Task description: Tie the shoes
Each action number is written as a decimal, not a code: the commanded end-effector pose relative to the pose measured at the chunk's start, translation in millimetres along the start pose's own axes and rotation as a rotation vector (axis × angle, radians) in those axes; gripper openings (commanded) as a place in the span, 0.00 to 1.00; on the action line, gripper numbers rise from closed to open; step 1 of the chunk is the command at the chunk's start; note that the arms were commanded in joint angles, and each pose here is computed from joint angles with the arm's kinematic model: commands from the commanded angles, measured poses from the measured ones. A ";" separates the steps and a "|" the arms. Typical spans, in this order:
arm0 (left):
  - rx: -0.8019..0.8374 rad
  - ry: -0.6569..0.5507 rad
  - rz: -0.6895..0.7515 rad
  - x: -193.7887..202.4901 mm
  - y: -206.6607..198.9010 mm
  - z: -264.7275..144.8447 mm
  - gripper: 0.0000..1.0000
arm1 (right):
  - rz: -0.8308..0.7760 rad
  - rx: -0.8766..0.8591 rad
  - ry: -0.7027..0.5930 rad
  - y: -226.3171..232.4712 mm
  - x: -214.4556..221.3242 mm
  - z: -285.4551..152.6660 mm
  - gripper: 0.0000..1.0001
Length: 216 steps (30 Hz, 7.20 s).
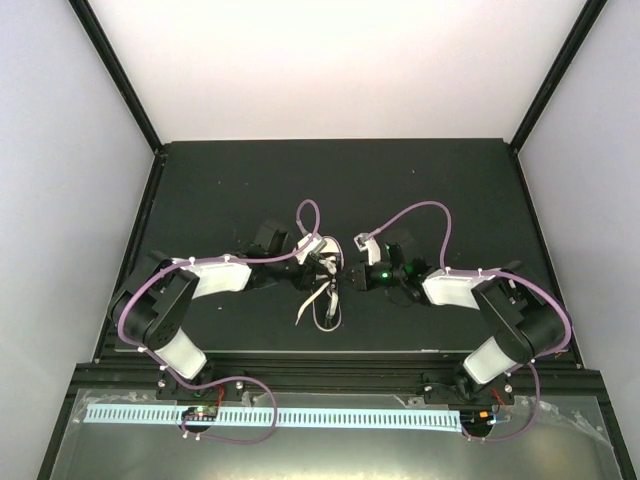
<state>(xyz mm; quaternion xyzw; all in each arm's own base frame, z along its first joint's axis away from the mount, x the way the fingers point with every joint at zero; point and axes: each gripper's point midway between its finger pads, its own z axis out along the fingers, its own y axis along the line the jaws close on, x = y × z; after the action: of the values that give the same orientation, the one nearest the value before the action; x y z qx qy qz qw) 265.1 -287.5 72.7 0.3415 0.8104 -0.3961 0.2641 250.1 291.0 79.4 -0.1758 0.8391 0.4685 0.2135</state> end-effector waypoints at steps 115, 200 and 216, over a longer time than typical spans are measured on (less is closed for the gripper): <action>0.135 -0.192 -0.486 -14.0 1.3 -3.9 0.24 | 0.106 0.006 -0.175 4.0 -26.6 2.8 0.31; -0.143 -0.194 -0.579 36.3 32.7 -35.4 0.02 | 0.139 0.306 -0.253 -39.1 6.9 -48.1 0.02; -0.168 -0.159 -0.648 69.7 39.3 -39.4 0.02 | 0.181 0.325 -0.219 -57.1 29.5 -41.5 0.02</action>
<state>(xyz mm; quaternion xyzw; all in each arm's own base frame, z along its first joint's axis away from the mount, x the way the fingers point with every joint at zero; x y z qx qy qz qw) 245.0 -235.3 51.6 0.0501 0.8614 -0.4534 0.2233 244.7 241.8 63.9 -0.0344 0.8713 0.3968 0.2866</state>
